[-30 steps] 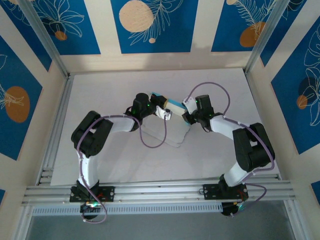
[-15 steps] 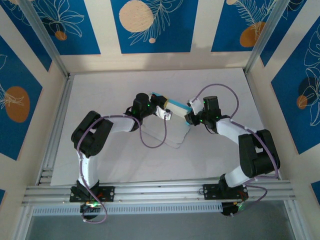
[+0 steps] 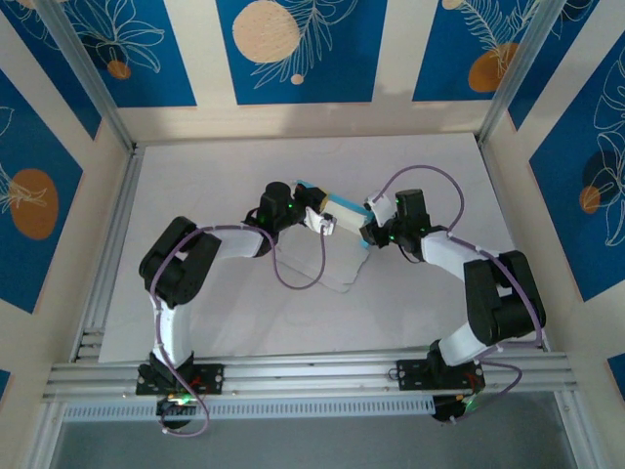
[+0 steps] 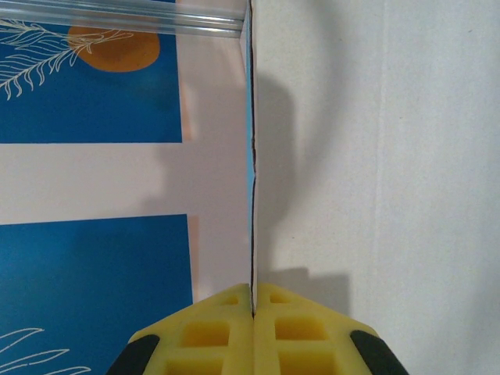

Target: Fold the paper box

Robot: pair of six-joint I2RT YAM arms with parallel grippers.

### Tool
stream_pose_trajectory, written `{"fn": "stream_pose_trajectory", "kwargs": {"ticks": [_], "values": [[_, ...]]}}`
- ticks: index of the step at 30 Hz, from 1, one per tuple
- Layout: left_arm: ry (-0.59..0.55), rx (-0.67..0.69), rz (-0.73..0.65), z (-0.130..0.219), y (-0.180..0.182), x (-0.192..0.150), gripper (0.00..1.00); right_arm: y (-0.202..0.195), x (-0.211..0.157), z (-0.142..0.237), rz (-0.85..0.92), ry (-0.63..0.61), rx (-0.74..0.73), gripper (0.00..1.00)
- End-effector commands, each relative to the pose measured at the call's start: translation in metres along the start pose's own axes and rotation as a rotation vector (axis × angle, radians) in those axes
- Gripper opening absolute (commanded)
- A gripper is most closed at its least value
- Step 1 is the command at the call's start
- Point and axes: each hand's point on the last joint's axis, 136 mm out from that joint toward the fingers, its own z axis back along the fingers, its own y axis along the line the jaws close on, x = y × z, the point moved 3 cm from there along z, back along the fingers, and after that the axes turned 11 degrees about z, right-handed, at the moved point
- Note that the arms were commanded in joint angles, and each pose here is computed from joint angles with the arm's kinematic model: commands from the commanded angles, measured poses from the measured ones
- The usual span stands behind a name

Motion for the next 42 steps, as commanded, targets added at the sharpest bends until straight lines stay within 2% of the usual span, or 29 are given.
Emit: {"fn": "stream_pose_trajectory", "kwargs": {"ticks": [1, 6, 15, 21, 29, 35, 42], "values": [[-0.039, -0.076, 0.036, 0.000, -0.017, 0.009, 0.00, 0.011, -0.022, -0.007, -0.004, 0.068, 0.026, 0.34], [-0.036, -0.078, 0.037, 0.000, -0.018, 0.008, 0.00, 0.013, -0.022, -0.006, -0.005, 0.059, 0.020, 0.34], [-0.039, -0.073, 0.035, 0.000, -0.017, 0.009, 0.00, 0.010, -0.023, -0.006, -0.045, 0.079, -0.002, 0.08], [-0.042, -0.071, 0.033, 0.000, -0.017, 0.014, 0.00, 0.009, -0.024, -0.019, -0.040, 0.149, -0.071, 0.01], [0.019, -0.018, 0.043, 0.002, -0.011, 0.021, 0.00, -0.012, -0.026, -0.031, -0.053, 0.254, -0.303, 0.01], [0.097, 0.026, 0.029, 0.009, -0.017, 0.021, 0.00, -0.021, -0.020, -0.043, -0.009, 0.291, -0.410, 0.00], [0.110, 0.035, 0.019, 0.011, -0.028, 0.040, 0.00, -0.033, -0.020, -0.044, -0.020, 0.320, -0.490, 0.00]]}}
